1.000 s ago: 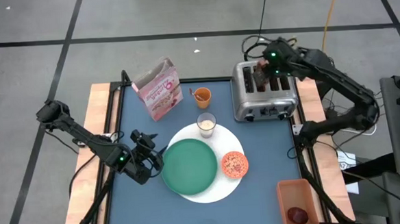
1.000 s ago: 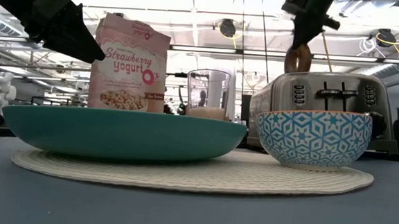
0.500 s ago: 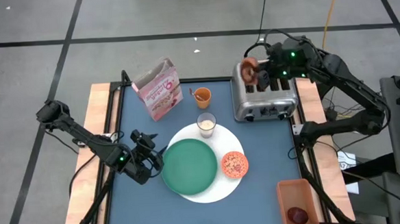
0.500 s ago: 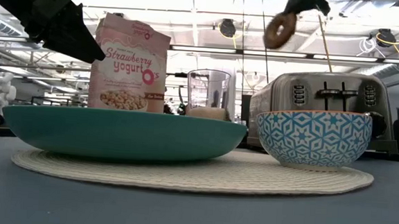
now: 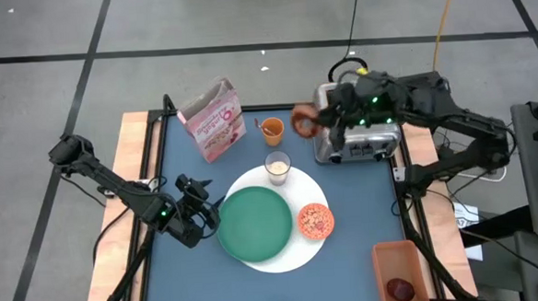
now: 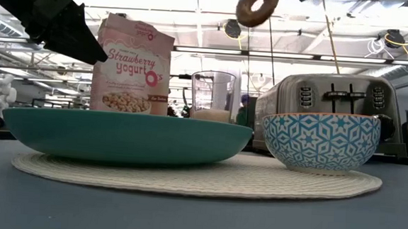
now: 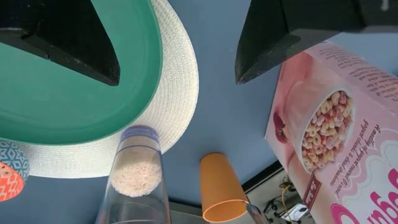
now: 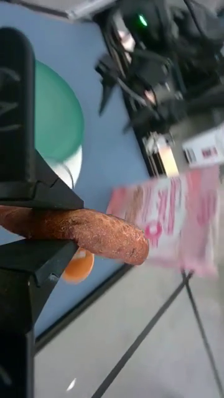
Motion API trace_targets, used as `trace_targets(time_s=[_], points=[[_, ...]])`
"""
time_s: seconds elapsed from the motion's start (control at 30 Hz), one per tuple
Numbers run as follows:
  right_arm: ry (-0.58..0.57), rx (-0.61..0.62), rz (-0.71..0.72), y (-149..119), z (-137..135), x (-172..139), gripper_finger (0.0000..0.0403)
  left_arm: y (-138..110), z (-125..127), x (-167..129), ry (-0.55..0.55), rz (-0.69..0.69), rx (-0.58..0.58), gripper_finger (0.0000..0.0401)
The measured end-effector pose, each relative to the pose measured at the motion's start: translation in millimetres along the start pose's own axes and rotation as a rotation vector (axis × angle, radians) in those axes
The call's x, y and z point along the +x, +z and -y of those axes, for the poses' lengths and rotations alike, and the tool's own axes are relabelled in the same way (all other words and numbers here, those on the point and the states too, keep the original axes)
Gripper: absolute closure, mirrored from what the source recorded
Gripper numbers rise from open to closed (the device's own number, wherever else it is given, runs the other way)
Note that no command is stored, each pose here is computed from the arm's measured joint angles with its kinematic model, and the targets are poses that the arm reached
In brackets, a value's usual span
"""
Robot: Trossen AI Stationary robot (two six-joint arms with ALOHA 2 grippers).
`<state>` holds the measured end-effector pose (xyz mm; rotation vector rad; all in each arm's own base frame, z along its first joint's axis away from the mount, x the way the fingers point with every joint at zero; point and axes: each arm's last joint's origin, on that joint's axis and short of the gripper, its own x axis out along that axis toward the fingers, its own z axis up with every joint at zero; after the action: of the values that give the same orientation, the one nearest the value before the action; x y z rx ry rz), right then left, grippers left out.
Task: Arrange a breakfast setting
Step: Put the bread on the green plate
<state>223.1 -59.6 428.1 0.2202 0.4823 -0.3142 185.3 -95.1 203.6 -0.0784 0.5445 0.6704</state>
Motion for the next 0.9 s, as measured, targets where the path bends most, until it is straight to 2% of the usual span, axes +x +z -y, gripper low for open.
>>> trace_targets(time_s=[0.2, 0.37, 0.63, 0.9], points=[[0.131, -0.107, -0.044, -6, -42, 32, 0.0346, 0, 0, 0, 0.000, 0.000, -0.001, 0.0080], [0.231, -0.197, -0.108, -22, -86, 61, 0.0346, 0, 0, 0, -0.001, -0.001, 0.000, 0.0080], [0.180, -0.318, -0.175, -56, -137, 112, 0.0346, 0, 0, 0, -0.001, -0.002, 0.000, 0.0080], [0.209, -0.463, -0.200, -86, -164, 164, 0.0346, 0, 0, 0, -0.001, -0.002, 0.013, 0.0080]])
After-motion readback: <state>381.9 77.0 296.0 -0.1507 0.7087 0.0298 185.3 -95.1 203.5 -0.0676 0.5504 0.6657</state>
